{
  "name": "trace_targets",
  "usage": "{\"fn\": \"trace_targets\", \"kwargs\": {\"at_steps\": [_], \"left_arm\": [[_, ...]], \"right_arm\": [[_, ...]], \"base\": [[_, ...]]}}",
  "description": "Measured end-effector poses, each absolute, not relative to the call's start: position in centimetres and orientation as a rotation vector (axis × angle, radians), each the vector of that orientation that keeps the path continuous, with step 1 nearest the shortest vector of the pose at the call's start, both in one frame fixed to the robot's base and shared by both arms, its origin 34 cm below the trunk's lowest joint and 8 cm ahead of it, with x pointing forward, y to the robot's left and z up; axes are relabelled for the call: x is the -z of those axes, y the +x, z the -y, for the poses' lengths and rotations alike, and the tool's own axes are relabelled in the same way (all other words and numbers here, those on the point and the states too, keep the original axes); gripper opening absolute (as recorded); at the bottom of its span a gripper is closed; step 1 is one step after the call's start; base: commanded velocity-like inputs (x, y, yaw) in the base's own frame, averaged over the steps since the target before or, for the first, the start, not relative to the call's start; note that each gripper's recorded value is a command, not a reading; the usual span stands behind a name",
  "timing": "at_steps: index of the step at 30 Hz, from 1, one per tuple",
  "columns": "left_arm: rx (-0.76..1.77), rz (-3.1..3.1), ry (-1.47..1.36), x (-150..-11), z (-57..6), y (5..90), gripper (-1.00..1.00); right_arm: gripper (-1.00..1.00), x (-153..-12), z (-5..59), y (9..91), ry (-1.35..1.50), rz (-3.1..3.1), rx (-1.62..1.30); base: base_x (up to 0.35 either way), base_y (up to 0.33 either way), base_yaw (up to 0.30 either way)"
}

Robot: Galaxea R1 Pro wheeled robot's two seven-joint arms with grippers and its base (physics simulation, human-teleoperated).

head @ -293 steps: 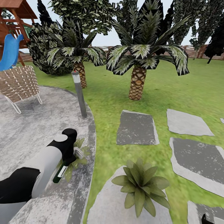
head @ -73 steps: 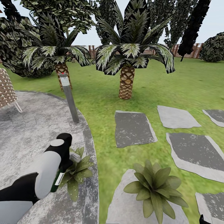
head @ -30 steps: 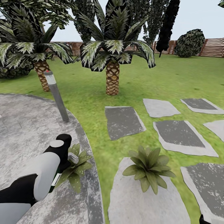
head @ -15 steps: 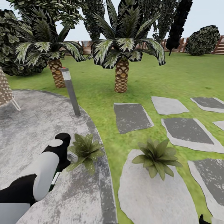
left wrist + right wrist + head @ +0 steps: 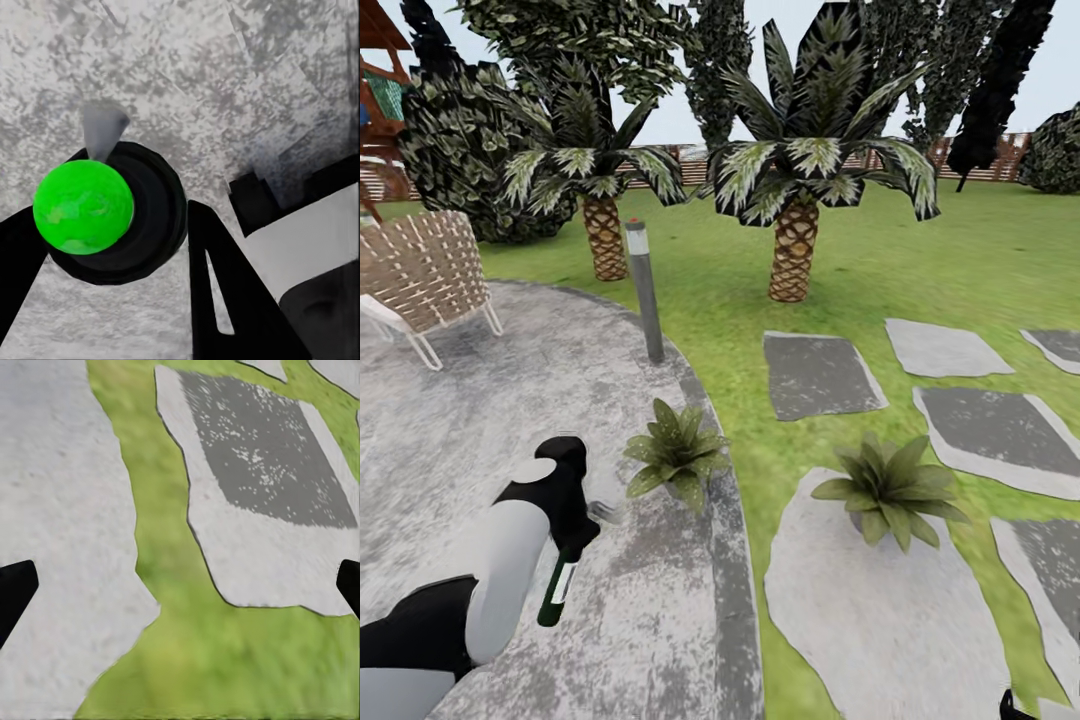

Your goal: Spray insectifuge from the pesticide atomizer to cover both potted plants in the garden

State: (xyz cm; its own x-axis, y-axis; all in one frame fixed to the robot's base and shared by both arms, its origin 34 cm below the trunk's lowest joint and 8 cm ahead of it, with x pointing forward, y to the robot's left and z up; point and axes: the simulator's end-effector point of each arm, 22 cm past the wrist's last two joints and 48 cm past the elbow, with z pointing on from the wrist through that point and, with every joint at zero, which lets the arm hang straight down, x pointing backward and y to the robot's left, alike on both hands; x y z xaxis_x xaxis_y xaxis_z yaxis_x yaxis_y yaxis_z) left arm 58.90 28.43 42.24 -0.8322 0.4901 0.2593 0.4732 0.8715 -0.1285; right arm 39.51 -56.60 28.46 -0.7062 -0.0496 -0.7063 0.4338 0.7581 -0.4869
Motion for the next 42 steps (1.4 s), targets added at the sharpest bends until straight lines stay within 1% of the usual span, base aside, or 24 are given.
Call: {"fn": "trace_targets", "kwargs": {"at_steps": [3, 5, 7, 10, 13, 14, 16, 19, 21, 26, 32, 33, 39, 42], "left_arm": [[-0.211, 2.756, -0.717, -41.0, -26.6, 57.4, -1.0], [-0.414, 2.758, -0.778, -39.7, -23.7, 56.1, -1.0], [-0.532, 2.849, -1.003, -37.3, -21.8, 56.7, -1.0], [-0.643, 2.957, -1.221, -34.4, -19.6, 56.7, -1.0], [-0.731, 2.962, -1.52, -32.7, -17.7, 55.7, -1.0], [-0.783, 2.935, -1.685, -32.4, -16.8, 55.1, -1.0], [-0.809, 2.922, -1.767, -32.5, -16.5, 54.9, -1.0], [-0.844, 2.896, -1.792, -32.1, -15.9, 54.1, -1.0], [-0.88, 2.862, -1.79, -31.6, -15.3, 53.1, -1.0], [-0.917, 2.801, -1.807, -31.5, -14.6, 52.0, -1.0], [-0.935, 2.699, -1.857, -31.5, -14.5, 50.6, -1.0], [-0.933, 2.696, -1.858, -31.4, -14.6, 50.6, -1.0], [-0.94, 2.674, -1.981, -31.6, -14.2, 51.0, -1.0], [-0.922, 2.689, -2.03, -31.6, -13.9, 51.6, -1.0]], "right_arm": [[1.0, -28.2, 56.0, 39.5, 0.287, -2.223, 0.835], [1.0, -27.6, 54.8, 39.7, 0.286, -2.233, 0.813], [1.0, -27.3, 53.4, 40.4, 0.226, -2.242, 0.782], [1.0, -26.9, 50.1, 43.5, 0.006, -2.247, 0.655], [1.0, -27.1, 44.9, 47.9, -0.192, -2.215, 0.409], [1.0, -27.3, 41.8, 49.4, -0.299, -2.199, 0.257], [1.0, -28.1, 38.5, 51.2, -0.399, -2.162, 0.106], [1.0, -28.9, 33.8, 52.3, -0.653, -2.125, -0.063], [1.0, -29.2, 30.4, 52.1, -0.902, -2.099, -0.177], [1.0, -32.0, 24.7, 51.7, -1.183, -1.983, -0.4], [1.0, -32.6, 20.8, 51.1, -1.215, -1.945, -0.506], [-1.0, -32.7, 19.6, 51.0, -1.211, -1.935, -0.527], [-1.0, -33.7, 12.7, 50.3, -1.191, -1.869, -0.655], [-1.0, -34.9, 8.1, 49.8, -1.206, -1.808, -0.726]], "base": [[-0.326, 0.0, 0.028], [-0.276, 0.0, 0.005], [-0.097, 0.0, 0.001], [-0.022, 0.0, 0.0], [-0.003, 0.0, 0.0], [0.0, 0.0, 0.0], [0.0, 0.0, 0.0], [0.0, 0.0, 0.0], [0.0, 0.0, 0.0], [0.0, 0.0, 0.0], [0.0, 0.0, 0.0], [0.0, 0.0, 0.0], [0.0, 0.0, 0.0], [0.0, 0.0, 0.0]]}}
